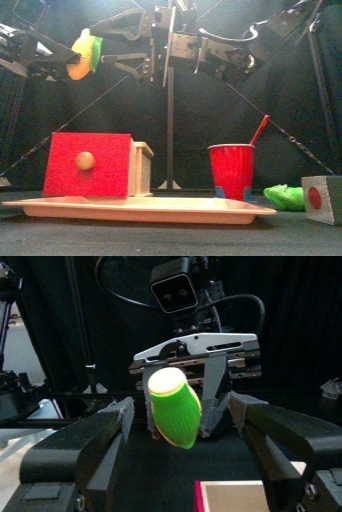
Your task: Remove corn husk
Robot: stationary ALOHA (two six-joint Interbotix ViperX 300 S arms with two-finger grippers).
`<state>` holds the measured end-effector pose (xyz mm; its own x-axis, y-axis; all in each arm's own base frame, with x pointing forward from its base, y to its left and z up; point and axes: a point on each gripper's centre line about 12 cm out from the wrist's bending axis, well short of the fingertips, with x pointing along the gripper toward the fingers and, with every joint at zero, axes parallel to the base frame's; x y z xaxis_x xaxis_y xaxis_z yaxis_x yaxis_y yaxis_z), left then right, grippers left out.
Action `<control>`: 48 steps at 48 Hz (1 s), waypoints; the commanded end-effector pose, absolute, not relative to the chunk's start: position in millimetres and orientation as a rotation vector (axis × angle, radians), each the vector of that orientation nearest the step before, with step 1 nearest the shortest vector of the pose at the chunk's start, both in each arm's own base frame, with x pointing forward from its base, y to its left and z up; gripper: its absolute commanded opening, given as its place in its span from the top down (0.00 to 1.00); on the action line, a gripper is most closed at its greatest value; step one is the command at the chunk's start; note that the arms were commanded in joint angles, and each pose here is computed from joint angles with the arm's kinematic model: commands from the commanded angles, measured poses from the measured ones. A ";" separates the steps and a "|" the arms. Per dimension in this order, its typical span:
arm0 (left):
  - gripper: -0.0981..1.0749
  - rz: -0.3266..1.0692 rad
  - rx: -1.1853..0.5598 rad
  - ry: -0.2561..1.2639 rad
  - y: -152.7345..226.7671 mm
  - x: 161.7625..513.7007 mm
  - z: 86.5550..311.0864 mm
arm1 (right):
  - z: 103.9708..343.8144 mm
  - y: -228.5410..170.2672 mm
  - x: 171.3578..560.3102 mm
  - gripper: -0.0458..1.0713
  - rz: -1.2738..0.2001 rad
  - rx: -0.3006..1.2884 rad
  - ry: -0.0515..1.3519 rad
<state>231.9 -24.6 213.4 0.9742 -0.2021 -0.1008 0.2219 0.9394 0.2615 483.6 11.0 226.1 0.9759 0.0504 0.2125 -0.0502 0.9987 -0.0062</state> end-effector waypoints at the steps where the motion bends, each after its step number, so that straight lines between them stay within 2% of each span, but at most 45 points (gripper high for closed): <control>1: 0.38 -0.218 0.279 0.033 -25.6 237.2 224.4 | 243.1 8.8 485.4 0.04 0.046 0.000 -0.257; 41: 0.39 -0.215 0.276 0.036 -25.0 236.7 223.4 | 245.5 10.6 486.6 0.04 0.060 -0.013 -0.263; 48: 0.39 -0.215 0.274 0.038 -25.0 236.9 223.0 | 245.0 10.6 486.4 0.10 0.060 -0.013 -0.262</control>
<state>232.0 -24.8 213.4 0.9739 -0.2038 -0.0996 0.2232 0.9388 0.2623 485.6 12.8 226.6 0.9748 0.0650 0.2134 -0.0621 0.9979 -0.0203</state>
